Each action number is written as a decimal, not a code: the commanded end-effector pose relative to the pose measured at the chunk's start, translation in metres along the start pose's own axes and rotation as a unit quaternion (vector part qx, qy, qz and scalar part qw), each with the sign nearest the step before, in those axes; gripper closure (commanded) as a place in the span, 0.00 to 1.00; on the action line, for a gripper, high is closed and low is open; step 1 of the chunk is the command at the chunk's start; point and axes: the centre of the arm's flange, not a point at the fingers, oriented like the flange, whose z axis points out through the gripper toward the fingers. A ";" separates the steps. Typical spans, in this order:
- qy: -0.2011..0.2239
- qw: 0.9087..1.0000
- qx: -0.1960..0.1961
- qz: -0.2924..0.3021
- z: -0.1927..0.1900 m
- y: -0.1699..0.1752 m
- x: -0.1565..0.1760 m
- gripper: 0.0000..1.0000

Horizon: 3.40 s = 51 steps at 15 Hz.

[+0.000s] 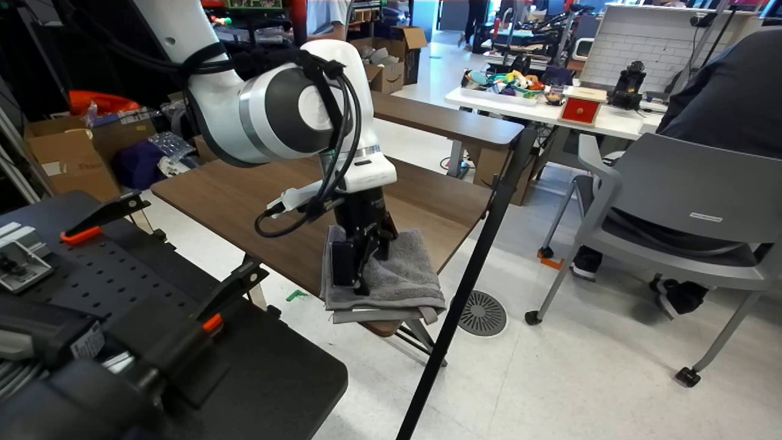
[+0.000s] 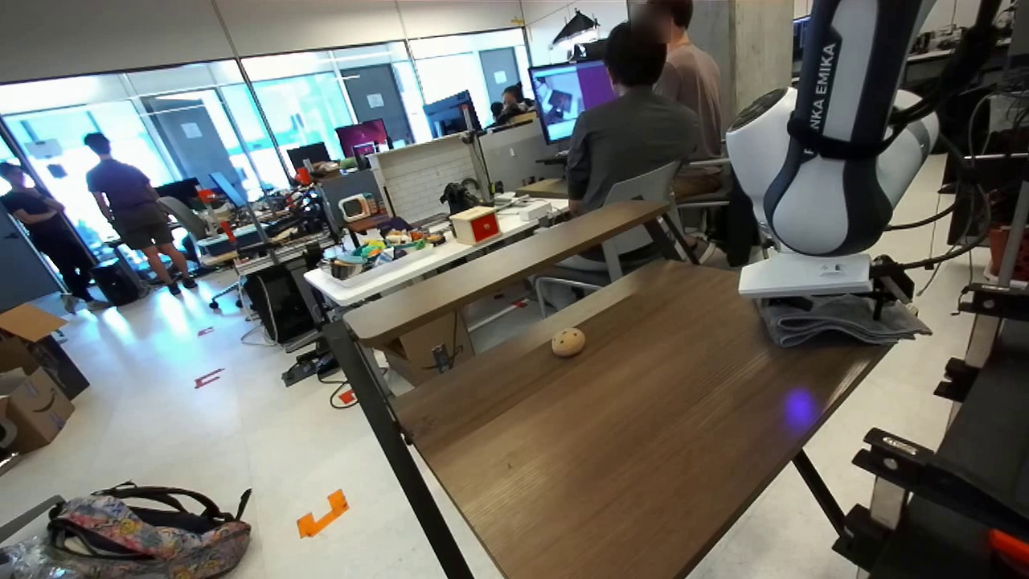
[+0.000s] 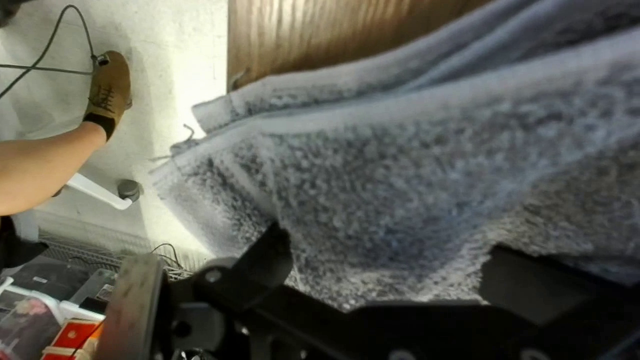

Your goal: Use the towel to wipe the table, then move the brown object closer to you

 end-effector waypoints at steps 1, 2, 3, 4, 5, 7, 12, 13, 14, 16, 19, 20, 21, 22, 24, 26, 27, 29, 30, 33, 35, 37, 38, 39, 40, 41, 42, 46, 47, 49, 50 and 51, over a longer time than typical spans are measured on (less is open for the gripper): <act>-0.005 0.998 0.048 -0.035 0.012 -0.003 -0.046 0.00; -0.013 0.997 0.062 -0.044 0.005 -0.003 -0.059 0.00; -0.019 0.995 0.079 -0.054 -0.003 -0.003 -0.074 0.00; -0.029 0.993 0.094 -0.067 -0.012 -0.001 -0.091 0.00; -0.039 0.990 0.108 -0.084 -0.022 0.001 -0.112 0.00; -0.061 0.983 0.132 -0.114 -0.043 0.006 -0.150 0.00; -0.079 0.975 0.146 -0.146 -0.069 0.003 -0.192 0.00; -0.084 0.973 0.147 -0.156 -0.073 0.006 -0.204 0.00; -0.086 0.972 0.147 -0.161 -0.074 0.008 -0.209 0.00; -0.084 0.974 0.139 -0.159 -0.068 0.002 -0.200 0.00; -0.071 0.985 0.100 -0.122 -0.048 -0.023 -0.168 0.00; -0.068 0.986 0.097 -0.116 -0.045 -0.026 -0.163 0.00; -0.065 0.986 0.099 -0.117 -0.045 -0.027 -0.163 0.00; -0.062 0.986 0.103 -0.118 -0.046 -0.027 -0.164 0.00; -0.065 0.983 0.117 -0.129 -0.055 -0.023 -0.184 0.00; -0.072 0.977 0.134 -0.151 -0.069 -0.012 -0.212 0.00; -0.074 0.973 0.145 -0.165 -0.077 -0.006 -0.230 0.00; -0.076 0.963 0.170 -0.197 -0.093 0.009 -0.271 0.00; -0.075 0.957 0.183 -0.213 -0.101 0.017 -0.292 0.00; -0.068 0.942 0.224 -0.240 -0.120 0.035 -0.337 0.00; -0.059 0.939 0.249 -0.230 -0.124 0.026 -0.347 0.00; -0.052 0.943 0.263 -0.196 -0.124 0.005 -0.331 0.00; -0.049 0.947 0.264 -0.174 -0.121 -0.006 -0.314 0.00; -0.048 0.952 0.262 -0.150 -0.119 -0.017 -0.294 0.00; -0.047 0.957 0.257 -0.124 -0.114 -0.028 -0.270 0.00; -0.044 0.961 0.254 -0.099 -0.108 -0.036 -0.246 0.00; -0.042 0.965 0.247 -0.072 -0.100 -0.045 -0.221 0.00; -0.035 0.973 0.227 -0.015 -0.075 -0.060 -0.164 0.00; -0.038 0.973 0.228 -0.014 -0.072 -0.063 -0.162 0.00; -0.040 0.970 0.238 -0.017 -0.078 -0.064 -0.174 0.00; -0.044 0.969 0.242 -0.019 -0.086 -0.066 -0.183 0.00; -0.051 0.969 0.242 -0.023 -0.094 -0.070 -0.192 0.00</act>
